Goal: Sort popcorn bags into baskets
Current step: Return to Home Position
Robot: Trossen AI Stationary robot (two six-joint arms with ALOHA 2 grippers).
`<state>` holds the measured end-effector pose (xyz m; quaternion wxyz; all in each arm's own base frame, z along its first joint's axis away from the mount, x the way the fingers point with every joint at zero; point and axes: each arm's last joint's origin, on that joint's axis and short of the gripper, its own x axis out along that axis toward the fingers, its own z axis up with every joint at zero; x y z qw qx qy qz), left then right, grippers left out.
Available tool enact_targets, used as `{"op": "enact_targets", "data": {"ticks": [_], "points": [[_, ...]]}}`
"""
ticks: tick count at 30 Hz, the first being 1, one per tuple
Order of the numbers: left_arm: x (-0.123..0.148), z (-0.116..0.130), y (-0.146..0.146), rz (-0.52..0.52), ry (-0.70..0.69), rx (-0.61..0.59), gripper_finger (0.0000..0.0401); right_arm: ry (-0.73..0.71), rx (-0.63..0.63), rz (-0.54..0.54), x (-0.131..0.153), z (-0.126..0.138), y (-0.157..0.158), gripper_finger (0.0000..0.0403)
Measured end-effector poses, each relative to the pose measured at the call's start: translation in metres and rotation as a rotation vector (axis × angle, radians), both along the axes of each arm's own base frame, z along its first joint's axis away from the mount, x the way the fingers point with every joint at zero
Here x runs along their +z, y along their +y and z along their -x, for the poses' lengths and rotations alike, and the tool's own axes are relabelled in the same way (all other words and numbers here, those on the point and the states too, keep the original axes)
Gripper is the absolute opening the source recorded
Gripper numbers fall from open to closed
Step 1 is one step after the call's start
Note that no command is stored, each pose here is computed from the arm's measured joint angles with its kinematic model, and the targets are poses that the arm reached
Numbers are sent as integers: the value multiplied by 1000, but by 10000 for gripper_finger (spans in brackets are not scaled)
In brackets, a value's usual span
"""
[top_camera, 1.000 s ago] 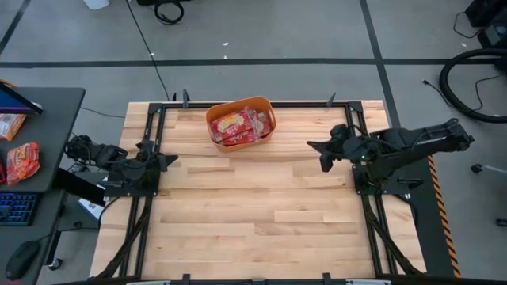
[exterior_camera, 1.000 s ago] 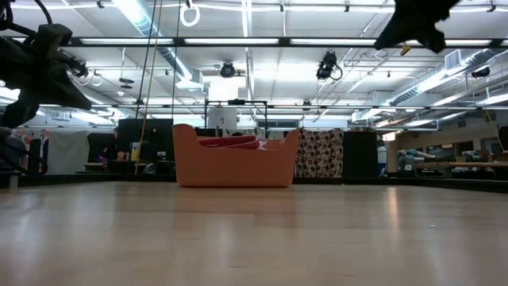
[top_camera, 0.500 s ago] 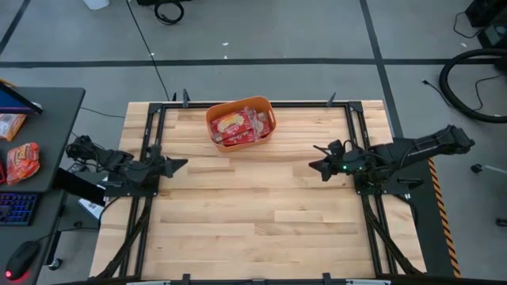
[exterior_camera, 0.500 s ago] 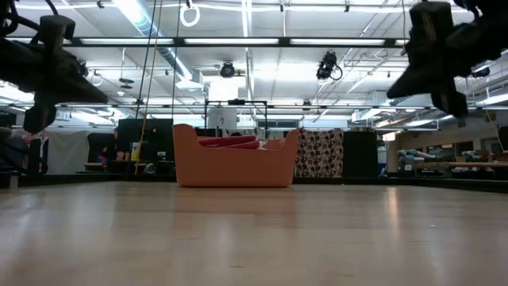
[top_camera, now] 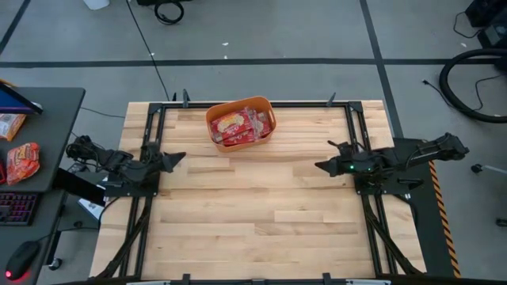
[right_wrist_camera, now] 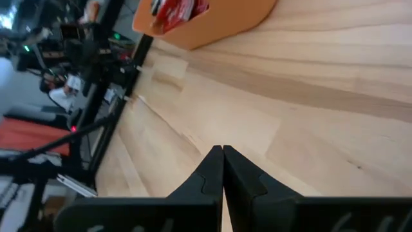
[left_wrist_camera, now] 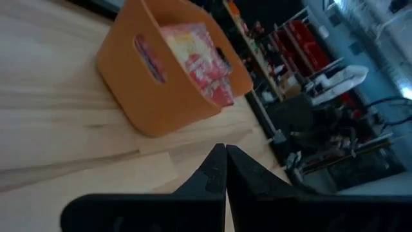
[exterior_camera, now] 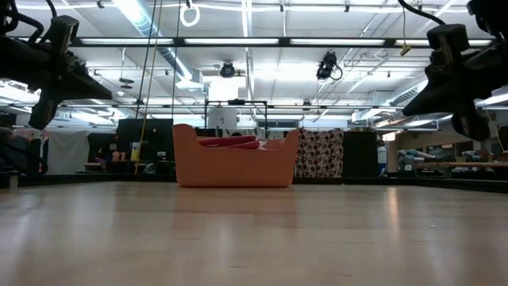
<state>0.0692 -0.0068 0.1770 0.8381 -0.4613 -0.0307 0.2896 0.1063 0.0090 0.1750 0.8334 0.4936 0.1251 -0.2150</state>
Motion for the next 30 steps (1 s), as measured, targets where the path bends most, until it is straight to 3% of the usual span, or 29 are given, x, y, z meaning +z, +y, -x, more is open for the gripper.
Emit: {"op": "enact_targets", "data": {"ticks": [6,11,15,21,26,30], "points": [[8,-2,0,-42,-47,34,4,-77,-65,-67,-11,5,-2,10],[13,-3,-1,-97,-49,5,4,-217,-2,-137,-19,1,1,10],[12,-3,-1,-120,-29,-17,4,-308,1,-123,-17,-2,1,10],[7,-2,-1,-122,21,-48,4,-298,0,-67,-17,-2,0,12],[1,1,1,-179,96,14,5,-212,137,124,-20,-2,2,12],[-3,4,4,-264,176,59,13,-138,450,496,-23,-2,8,12]]}}
